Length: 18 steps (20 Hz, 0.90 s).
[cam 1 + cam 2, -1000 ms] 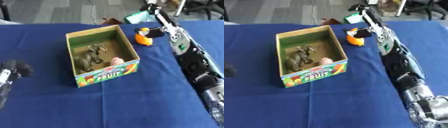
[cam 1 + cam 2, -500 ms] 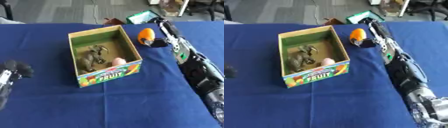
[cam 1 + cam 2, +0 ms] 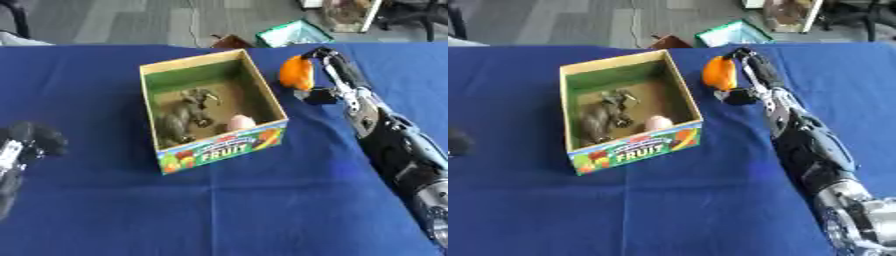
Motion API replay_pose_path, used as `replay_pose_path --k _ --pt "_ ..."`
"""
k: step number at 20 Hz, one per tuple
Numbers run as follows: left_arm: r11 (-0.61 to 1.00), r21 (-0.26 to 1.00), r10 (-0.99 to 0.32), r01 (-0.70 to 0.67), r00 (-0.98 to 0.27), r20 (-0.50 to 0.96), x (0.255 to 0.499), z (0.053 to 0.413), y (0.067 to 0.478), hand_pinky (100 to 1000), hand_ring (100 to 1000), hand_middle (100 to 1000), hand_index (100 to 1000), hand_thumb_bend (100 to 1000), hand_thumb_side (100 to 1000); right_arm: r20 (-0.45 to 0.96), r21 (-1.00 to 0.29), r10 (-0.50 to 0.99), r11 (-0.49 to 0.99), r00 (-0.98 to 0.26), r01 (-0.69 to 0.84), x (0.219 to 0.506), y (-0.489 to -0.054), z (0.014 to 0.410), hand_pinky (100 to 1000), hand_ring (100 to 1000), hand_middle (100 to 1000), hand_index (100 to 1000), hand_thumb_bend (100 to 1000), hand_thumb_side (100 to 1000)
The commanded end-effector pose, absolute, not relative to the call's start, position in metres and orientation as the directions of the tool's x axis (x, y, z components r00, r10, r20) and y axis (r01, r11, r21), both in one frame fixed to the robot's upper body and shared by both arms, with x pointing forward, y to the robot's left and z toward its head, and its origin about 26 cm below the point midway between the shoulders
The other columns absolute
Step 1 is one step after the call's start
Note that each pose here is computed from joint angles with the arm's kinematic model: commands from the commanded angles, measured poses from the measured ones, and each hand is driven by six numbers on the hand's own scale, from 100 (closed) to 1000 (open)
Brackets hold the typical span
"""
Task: Pick up objects on the table and place them in the box.
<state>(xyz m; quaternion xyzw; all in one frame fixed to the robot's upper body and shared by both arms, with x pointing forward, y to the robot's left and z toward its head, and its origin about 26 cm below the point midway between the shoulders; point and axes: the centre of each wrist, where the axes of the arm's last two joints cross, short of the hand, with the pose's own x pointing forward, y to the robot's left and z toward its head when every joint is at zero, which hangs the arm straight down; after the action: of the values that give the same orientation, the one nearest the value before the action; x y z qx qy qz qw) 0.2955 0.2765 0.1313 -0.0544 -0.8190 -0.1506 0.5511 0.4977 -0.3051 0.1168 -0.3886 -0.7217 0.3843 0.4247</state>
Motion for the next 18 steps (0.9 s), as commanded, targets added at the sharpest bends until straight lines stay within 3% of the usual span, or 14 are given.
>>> replay_pose_path --k 1,6,8,11,12,15,18 --pt "0.944 0.204 -0.082 0.259 -0.414 0.907 0.296 0.139 0.275 649 642 574 601 189 657 0.277 -0.885 0.907 0.370 -0.317 0.283 0.499 -0.318 0.131 745 794 705 739 417 119" --pt "0.944 0.204 -0.082 0.259 -0.414 0.906 0.296 0.139 0.275 649 641 574 601 191 654 0.268 -0.891 0.916 0.354 -0.299 0.285 0.498 -0.319 0.127 689 693 568 610 372 100" --pt "0.944 0.203 -0.081 0.261 -0.413 0.907 0.296 0.139 0.274 649 642 574 601 188 657 0.271 -0.886 0.917 0.357 -0.294 0.297 0.497 -0.320 0.126 670 647 516 553 316 100" --pt "0.944 0.203 -0.081 0.261 -0.414 0.907 0.296 0.139 0.275 649 641 574 601 188 656 0.287 -0.859 0.913 0.379 -0.288 0.343 0.497 -0.321 0.127 621 581 399 418 125 100" --pt "0.944 0.203 -0.081 0.260 -0.414 0.907 0.296 0.139 0.275 649 641 574 601 188 656 0.295 -0.848 0.911 0.389 -0.289 0.361 0.497 -0.321 0.128 616 577 380 399 100 100" --pt "0.945 0.202 -0.080 0.259 -0.413 0.907 0.296 0.139 0.275 649 641 574 601 188 656 0.314 -0.810 0.898 0.423 -0.308 0.406 0.498 -0.320 0.133 584 550 281 303 100 100" --pt "0.945 0.201 -0.080 0.258 -0.413 0.907 0.296 0.139 0.275 649 641 574 600 188 654 0.320 -0.780 0.878 0.457 -0.355 0.427 0.499 -0.317 0.143 575 543 251 275 100 100"
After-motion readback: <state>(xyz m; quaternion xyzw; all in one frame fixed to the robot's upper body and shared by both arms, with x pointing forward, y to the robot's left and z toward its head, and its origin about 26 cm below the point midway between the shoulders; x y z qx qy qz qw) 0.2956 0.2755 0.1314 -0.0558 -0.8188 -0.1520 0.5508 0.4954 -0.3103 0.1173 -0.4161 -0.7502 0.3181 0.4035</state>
